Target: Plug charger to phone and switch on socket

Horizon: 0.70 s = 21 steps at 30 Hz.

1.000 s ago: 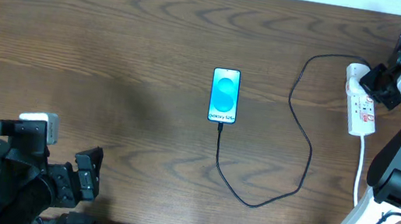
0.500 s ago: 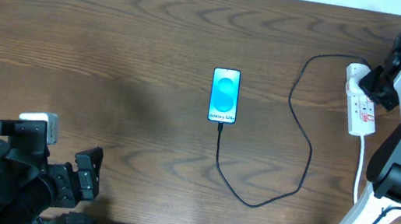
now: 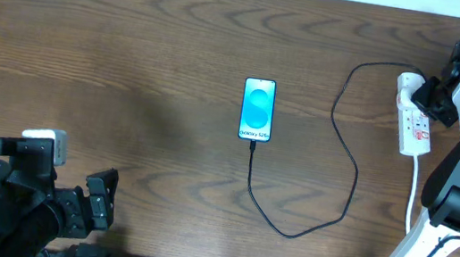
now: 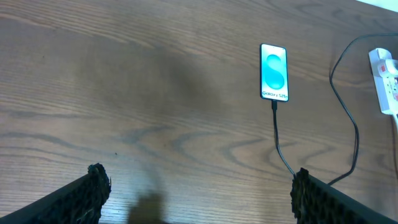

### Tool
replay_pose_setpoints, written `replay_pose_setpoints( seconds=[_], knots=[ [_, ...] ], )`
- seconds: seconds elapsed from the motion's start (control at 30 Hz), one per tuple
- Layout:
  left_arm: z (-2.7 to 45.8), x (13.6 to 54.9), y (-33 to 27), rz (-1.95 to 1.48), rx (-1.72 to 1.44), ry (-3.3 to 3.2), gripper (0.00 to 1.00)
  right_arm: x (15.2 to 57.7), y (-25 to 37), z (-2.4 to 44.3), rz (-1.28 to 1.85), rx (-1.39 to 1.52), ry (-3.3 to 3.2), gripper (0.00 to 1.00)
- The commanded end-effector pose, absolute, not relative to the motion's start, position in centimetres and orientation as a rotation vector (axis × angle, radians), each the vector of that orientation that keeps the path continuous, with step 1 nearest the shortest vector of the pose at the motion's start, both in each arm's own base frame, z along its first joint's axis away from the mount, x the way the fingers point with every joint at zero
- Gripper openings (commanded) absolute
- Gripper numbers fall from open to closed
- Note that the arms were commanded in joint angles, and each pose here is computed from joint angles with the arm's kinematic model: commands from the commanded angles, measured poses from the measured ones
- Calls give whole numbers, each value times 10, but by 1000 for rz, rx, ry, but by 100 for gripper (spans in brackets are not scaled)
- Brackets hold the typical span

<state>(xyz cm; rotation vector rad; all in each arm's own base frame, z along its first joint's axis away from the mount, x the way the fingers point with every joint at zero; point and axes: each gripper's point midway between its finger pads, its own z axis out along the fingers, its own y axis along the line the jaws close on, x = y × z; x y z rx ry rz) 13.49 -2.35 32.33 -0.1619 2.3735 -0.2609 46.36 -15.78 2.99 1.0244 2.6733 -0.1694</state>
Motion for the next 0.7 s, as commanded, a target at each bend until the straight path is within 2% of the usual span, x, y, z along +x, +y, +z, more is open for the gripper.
replay_pose_setpoints(
  seconds=[0.0, 0.27, 0.67],
  knots=[
    [326, 134, -21, -242, -158, 2360, 94, 469, -137, 25, -70, 959, 2715, 1],
    [326, 134, -21, -242, -158, 2360, 94, 475, -110, 16, -62, 820, 2751, 1],
    [326, 134, -21, -242, -158, 2360, 94, 483, -61, 16, 120, 688, 2802, 1]
  ],
)
